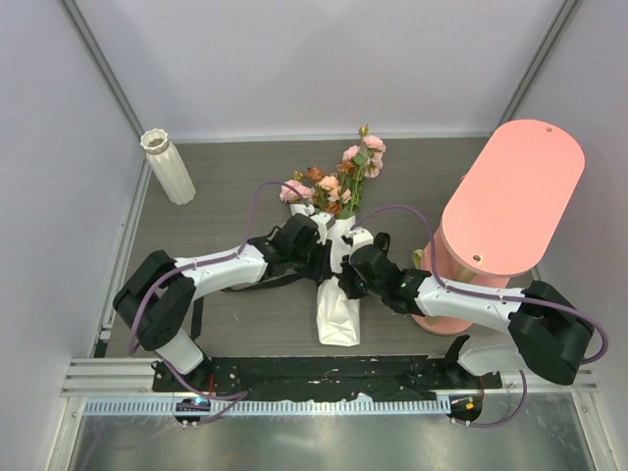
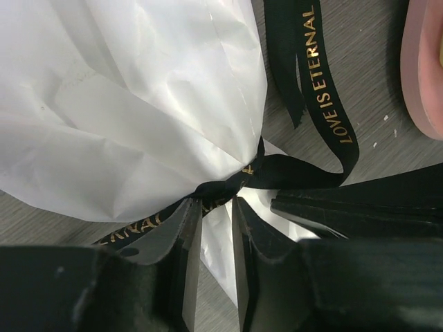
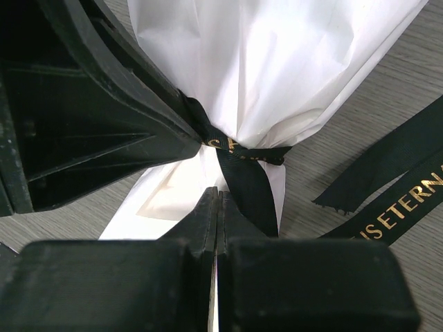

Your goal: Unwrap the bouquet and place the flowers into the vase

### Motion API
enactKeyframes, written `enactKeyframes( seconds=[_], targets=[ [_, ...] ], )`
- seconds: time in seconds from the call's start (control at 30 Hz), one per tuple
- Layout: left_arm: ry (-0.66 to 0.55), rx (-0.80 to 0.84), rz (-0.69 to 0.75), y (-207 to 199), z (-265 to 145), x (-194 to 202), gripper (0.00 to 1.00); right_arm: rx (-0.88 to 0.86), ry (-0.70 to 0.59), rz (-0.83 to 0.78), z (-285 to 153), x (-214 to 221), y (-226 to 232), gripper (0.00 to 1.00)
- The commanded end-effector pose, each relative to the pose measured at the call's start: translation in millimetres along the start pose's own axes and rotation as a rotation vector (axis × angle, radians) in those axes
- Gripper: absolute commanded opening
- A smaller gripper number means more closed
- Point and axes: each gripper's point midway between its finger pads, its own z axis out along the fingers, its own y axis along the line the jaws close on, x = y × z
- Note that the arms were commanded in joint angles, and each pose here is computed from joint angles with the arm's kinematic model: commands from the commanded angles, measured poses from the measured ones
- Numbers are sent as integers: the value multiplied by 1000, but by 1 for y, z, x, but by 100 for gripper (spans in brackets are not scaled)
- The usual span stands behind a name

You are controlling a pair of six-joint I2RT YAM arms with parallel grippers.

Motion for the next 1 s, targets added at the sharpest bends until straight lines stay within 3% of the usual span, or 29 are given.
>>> enactKeyframes(
  seconds=[0.0,0.33,0.6,0.77,0.97],
  targets=[
    [-12,-27,46,2,1,-9,32,-17,-30,9,-3,-8,3,1],
    [-7,-17,60,-4,11,-12,47,-18,-21,6,-1,-6,2,1],
    [-51,-100,28,6,9,-20,34,-12,-17,-3,-1,-4,1,1],
    [-112,-76,21,0,1,-31,43,-12,-5,-4,1,-1,0,1],
    [-130,-78,16,-2,2,-37,37,-19,-3,-3,1,0,1,1]
  ],
)
